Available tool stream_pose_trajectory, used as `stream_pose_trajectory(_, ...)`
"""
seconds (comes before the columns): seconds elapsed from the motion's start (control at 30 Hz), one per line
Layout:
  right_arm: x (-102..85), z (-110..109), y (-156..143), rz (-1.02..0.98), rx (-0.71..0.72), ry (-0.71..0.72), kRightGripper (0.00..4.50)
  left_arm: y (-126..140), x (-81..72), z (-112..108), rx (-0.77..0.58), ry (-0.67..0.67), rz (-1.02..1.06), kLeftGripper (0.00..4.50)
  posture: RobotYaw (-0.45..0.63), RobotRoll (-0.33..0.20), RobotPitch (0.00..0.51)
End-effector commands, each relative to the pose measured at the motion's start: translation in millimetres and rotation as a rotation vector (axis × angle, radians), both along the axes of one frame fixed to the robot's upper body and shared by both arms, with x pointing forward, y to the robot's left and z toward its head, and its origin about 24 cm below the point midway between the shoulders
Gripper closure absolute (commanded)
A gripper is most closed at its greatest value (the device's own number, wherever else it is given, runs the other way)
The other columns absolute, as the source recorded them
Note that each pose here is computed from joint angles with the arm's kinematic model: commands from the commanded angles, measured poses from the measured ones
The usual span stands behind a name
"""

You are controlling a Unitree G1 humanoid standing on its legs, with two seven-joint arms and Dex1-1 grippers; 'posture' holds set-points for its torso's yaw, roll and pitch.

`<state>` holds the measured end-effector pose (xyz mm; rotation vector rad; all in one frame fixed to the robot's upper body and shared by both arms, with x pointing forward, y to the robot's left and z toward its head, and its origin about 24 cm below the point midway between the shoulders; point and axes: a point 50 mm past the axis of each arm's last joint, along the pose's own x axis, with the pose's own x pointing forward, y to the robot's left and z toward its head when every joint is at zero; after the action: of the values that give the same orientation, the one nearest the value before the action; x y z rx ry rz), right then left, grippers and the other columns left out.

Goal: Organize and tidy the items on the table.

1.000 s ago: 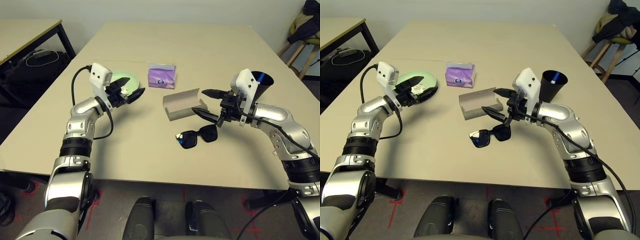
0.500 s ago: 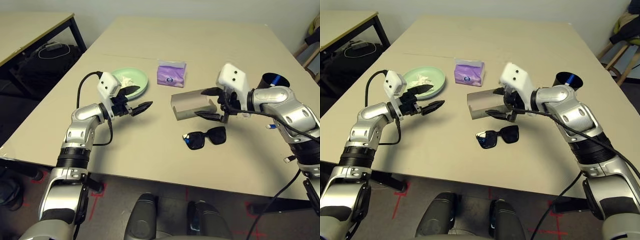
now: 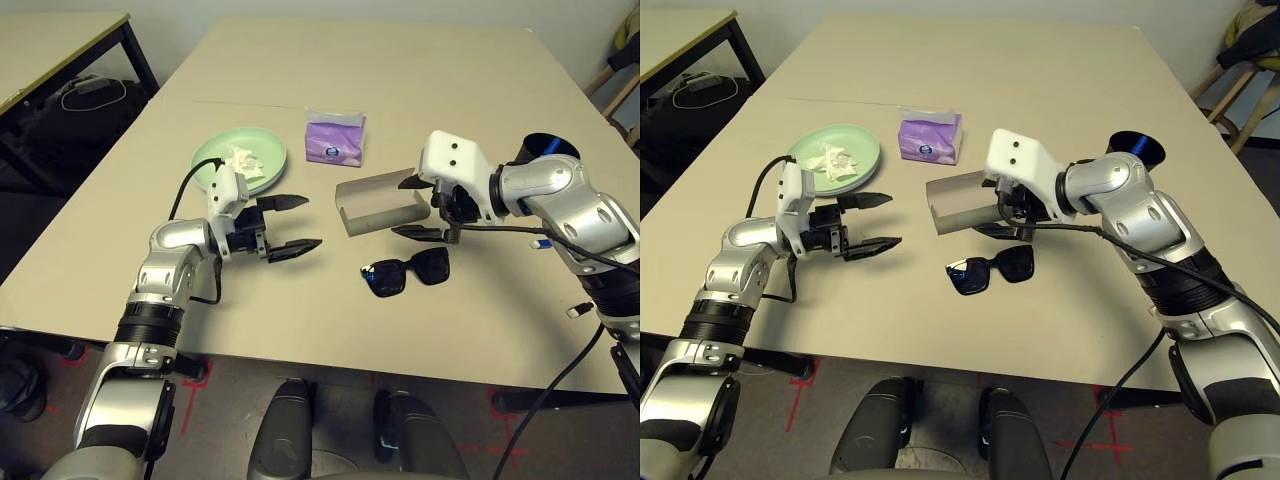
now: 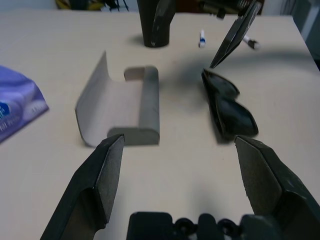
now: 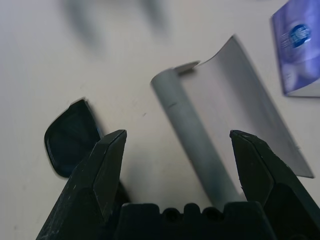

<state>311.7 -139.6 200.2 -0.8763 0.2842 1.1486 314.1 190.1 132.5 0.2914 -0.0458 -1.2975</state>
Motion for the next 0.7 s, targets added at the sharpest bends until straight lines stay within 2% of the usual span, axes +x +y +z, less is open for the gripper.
stream_pose_trajectory(0.03,-7.4,8,8,0.035,-0.075,-0.01,0.0,-1,-5.3,-7,0.051,0.009,-0.055,0.06,0.22,0.0,0.164)
stream_pose_trajectory(0.33,-18.9,13,16,0.111,-0.213,-0.001,0.0,3,-11.8,-5,0.105,-0.016,-0.115,0.06,0.23,0.0,0.164)
stream_pose_trajectory(0.7,-15.6,-2,20,0.166,-0.415,0.011,0.0,-3,-12.5,2,0.09,-0.039,-0.134,0.06,0.24,0.0,0.161)
